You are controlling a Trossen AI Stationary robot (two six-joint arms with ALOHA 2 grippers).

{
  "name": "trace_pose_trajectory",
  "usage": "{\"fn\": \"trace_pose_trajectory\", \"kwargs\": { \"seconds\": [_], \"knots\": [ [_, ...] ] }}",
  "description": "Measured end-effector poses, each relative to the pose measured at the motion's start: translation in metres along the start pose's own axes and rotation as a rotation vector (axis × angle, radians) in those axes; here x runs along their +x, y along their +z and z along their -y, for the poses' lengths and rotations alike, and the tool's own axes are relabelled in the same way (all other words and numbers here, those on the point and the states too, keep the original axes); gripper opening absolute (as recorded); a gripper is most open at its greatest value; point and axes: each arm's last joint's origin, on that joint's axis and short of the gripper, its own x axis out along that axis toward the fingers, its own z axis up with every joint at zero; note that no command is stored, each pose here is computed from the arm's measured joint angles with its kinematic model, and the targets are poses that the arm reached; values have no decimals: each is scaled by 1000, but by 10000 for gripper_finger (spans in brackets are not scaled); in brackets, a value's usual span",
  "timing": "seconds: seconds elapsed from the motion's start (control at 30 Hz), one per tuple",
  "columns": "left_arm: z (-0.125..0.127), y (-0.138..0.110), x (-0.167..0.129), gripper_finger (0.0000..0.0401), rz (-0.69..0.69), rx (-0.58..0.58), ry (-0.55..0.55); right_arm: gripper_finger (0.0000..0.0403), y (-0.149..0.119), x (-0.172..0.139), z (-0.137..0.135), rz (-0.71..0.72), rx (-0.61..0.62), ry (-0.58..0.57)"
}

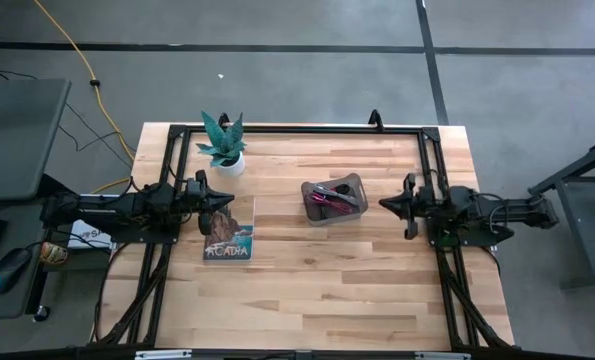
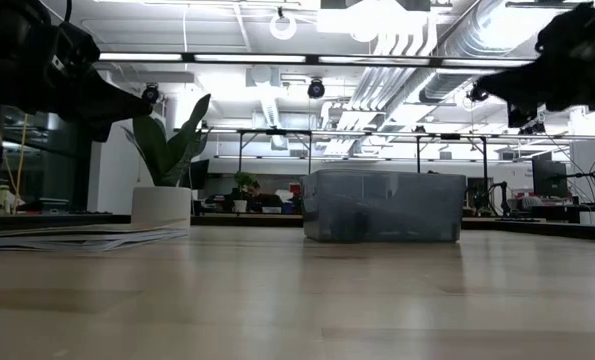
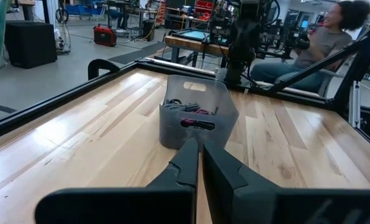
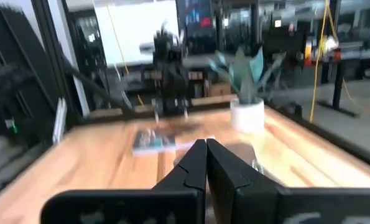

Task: Pick and place USB-C Cables
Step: Return to Home Position

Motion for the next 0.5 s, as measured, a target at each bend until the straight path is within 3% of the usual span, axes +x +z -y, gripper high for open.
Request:
{"fn": "trace_pose_trajectory", "kwargs": {
  "seconds": [0.27, 0.5],
  "knots": [
    [0, 0, 0, 3, 0, 0, 0, 0, -4, 1, 0, -46, -84, 0],
    [0, 0, 0, 3, 0, 0, -1, 0, -4, 1, 0, -47, -53, 0]
  ]
}}
